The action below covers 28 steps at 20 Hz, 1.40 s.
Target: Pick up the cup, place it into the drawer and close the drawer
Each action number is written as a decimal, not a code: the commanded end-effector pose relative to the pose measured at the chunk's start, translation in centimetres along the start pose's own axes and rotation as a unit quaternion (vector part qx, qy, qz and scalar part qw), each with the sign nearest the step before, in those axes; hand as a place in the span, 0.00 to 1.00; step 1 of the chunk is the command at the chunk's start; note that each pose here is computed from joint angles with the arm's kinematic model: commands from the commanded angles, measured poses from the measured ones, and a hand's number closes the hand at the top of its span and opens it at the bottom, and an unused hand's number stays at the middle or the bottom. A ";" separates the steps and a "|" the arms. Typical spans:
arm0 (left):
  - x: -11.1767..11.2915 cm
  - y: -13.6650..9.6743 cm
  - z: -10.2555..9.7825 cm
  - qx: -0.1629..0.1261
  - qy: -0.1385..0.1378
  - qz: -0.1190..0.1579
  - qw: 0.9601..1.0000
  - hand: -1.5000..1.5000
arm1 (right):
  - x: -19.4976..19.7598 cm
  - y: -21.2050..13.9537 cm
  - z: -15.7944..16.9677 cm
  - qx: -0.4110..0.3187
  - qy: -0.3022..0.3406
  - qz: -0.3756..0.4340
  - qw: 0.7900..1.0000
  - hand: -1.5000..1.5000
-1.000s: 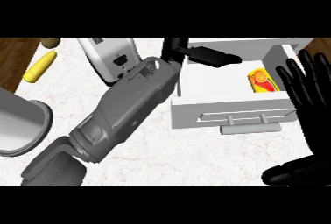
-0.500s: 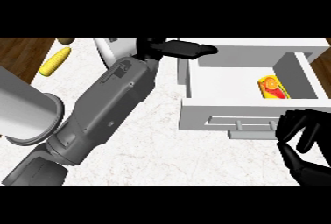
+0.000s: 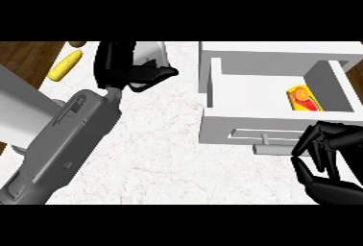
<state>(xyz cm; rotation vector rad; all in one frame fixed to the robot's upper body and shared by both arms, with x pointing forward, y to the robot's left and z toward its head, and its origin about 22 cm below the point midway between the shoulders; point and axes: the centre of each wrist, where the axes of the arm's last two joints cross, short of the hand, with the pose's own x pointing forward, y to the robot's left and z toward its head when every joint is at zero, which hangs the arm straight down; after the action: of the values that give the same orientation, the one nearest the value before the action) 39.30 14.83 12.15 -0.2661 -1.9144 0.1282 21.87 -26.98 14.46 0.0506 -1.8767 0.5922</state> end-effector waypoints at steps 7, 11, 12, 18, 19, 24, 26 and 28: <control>1.2 7.2 7.6 0.017 0.015 0.014 1.000 0.00 | -2.2 2.0 -1.6 0.038 0.034 0.122 0.991 1.00; 1.3 8.8 9.5 0.009 0.020 0.008 1.000 0.00 | -3.0 1.2 -2.7 0.085 0.040 0.240 0.966 1.00; 1.7 10.0 9.1 0.012 0.007 0.011 1.000 0.00 | -5.1 2.6 -1.7 0.102 0.037 0.249 0.962 1.00; 2.7 13.7 10.9 0.016 0.016 0.008 1.000 0.00 | -8.0 6.4 -4.4 0.120 0.050 0.295 0.947 1.00; 3.1 14.0 12.0 0.019 0.023 0.006 1.000 0.00 | -9.6 6.1 -4.2 0.111 0.054 0.293 0.948 1.00; 1.7 15.4 14.5 0.016 0.020 0.023 0.999 0.00 | -12.4 6.5 -7.8 0.113 0.103 0.321 0.935 0.00; 1.9 16.9 15.5 0.026 0.018 0.017 0.999 0.00 | -13.6 7.7 -7.6 0.143 0.096 0.334 0.927 0.00; 1.9 17.0 14.7 0.031 0.007 0.011 0.999 0.00 | -15.1 6.4 -8.2 0.149 0.116 0.334 0.924 0.00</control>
<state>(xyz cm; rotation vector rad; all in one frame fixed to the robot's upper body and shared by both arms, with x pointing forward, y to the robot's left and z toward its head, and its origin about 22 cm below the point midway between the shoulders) 27.88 31.44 5.49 -0.2567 -1.8745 0.1894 30.40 -21.68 1.88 -0.4434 -1.5979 1.2430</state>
